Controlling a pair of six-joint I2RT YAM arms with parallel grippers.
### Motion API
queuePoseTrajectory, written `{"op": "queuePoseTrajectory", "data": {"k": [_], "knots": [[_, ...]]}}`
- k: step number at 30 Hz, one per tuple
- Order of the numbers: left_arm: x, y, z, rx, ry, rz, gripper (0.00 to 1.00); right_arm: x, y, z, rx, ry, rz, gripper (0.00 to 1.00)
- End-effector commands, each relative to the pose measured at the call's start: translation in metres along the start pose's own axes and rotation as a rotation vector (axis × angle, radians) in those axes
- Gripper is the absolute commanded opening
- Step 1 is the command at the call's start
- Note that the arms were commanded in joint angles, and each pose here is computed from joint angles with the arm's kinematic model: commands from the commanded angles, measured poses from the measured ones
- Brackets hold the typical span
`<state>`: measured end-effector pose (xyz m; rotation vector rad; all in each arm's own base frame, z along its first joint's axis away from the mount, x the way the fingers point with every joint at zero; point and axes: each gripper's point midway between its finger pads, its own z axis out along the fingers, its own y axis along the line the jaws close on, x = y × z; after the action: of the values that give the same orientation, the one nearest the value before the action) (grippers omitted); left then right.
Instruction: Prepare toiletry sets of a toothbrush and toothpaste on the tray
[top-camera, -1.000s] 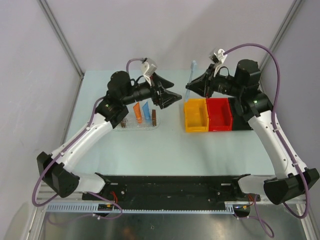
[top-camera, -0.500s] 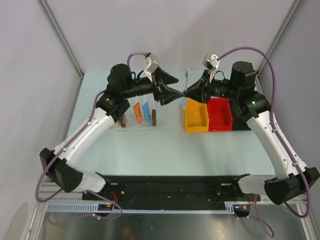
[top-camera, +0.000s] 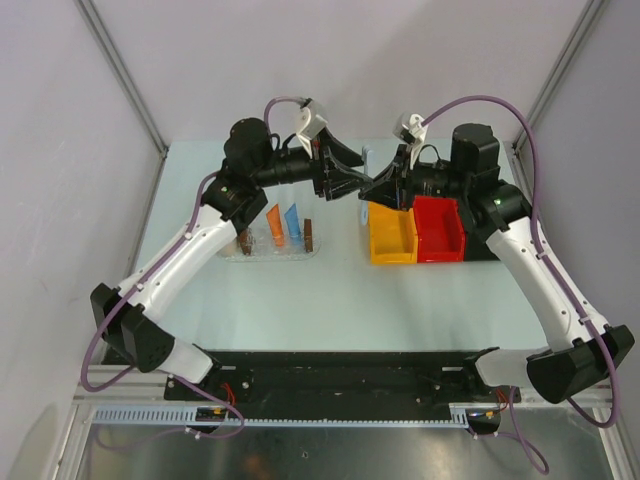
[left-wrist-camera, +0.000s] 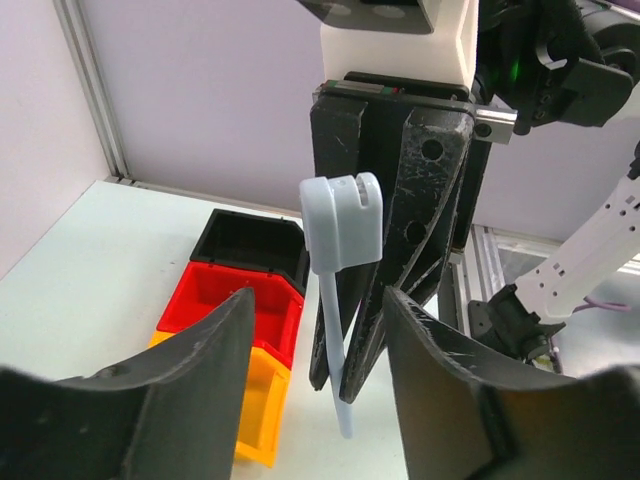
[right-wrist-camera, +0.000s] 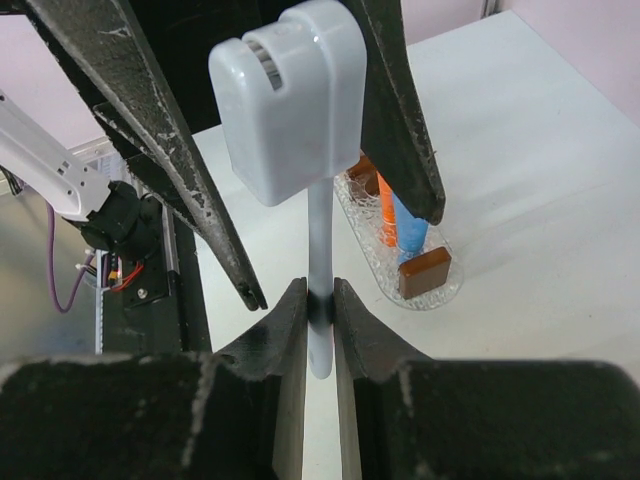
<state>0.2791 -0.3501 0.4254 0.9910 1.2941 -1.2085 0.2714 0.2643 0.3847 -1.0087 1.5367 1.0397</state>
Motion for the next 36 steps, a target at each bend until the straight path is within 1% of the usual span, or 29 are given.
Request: {"op": "queuePoseTrajectory", "data": {"k": [1, 2, 4, 9, 12, 15, 16, 18, 19, 21, 22, 24, 25, 26, 30, 32, 33, 35, 36], "knots": [[-0.019, -0.007, -0.001, 0.036, -0.030, 0.048, 0.55, -0.003, 0.005, 0.000, -0.017, -0.004, -0.032, 0.00], [-0.020, -0.007, -0.001, 0.035, -0.032, 0.049, 0.49, -0.002, 0.005, 0.000, -0.017, -0.004, -0.033, 0.00], [-0.021, -0.007, -0.001, 0.035, -0.033, 0.051, 0.46, -0.003, 0.006, -0.001, -0.015, -0.004, -0.035, 0.00], [-0.022, -0.007, 0.000, 0.043, -0.033, 0.044, 0.44, -0.002, 0.006, -0.001, -0.015, -0.001, -0.032, 0.00], [-0.020, -0.007, 0.001, 0.046, -0.030, 0.035, 0.41, -0.002, 0.007, -0.002, -0.015, -0.002, -0.035, 0.00], [-0.019, -0.007, 0.002, 0.051, -0.027, 0.027, 0.36, -0.001, 0.007, -0.002, -0.015, -0.001, -0.034, 0.00], [-0.020, -0.008, 0.001, 0.054, -0.029, 0.027, 0.33, -0.002, 0.006, -0.002, -0.012, -0.003, -0.036, 0.00], [-0.020, -0.008, 0.002, 0.057, -0.028, 0.024, 0.29, -0.002, 0.007, -0.002, -0.014, -0.004, -0.035, 0.00], [-0.020, -0.008, 0.002, 0.058, -0.028, 0.023, 0.24, -0.002, 0.006, -0.002, -0.014, -0.004, -0.036, 0.00], [-0.020, -0.008, 0.003, 0.058, -0.028, 0.020, 0.19, -0.001, 0.005, -0.002, -0.011, -0.001, -0.032, 0.00], [-0.020, -0.009, 0.003, 0.063, -0.027, 0.015, 0.12, 0.000, 0.005, -0.002, -0.009, 0.000, -0.032, 0.00], [-0.019, -0.009, 0.003, 0.063, -0.027, 0.014, 0.03, 0.001, 0.004, -0.001, -0.003, 0.002, -0.032, 0.00], [-0.020, -0.008, 0.003, 0.060, -0.027, 0.014, 0.00, 0.002, 0.003, -0.001, 0.000, 0.003, -0.030, 0.01], [-0.020, -0.009, 0.003, 0.060, -0.028, 0.016, 0.00, 0.001, 0.003, -0.002, 0.004, 0.003, -0.031, 0.03], [-0.017, -0.008, 0.000, 0.045, -0.027, 0.029, 0.00, 0.001, 0.001, -0.004, 0.029, 0.002, -0.034, 0.26], [-0.019, -0.006, -0.004, 0.026, -0.033, 0.049, 0.00, 0.002, 0.001, -0.005, 0.037, 0.004, -0.040, 0.32], [-0.016, -0.004, -0.006, 0.019, -0.029, 0.050, 0.00, 0.002, 0.001, -0.006, 0.040, 0.004, -0.042, 0.39], [-0.016, -0.001, -0.009, -0.001, -0.032, 0.054, 0.00, 0.002, 0.000, -0.008, 0.052, 0.005, -0.046, 0.45], [-0.015, 0.003, -0.011, -0.015, -0.031, 0.057, 0.00, 0.002, 0.000, -0.008, 0.055, 0.005, -0.049, 0.56]]}}
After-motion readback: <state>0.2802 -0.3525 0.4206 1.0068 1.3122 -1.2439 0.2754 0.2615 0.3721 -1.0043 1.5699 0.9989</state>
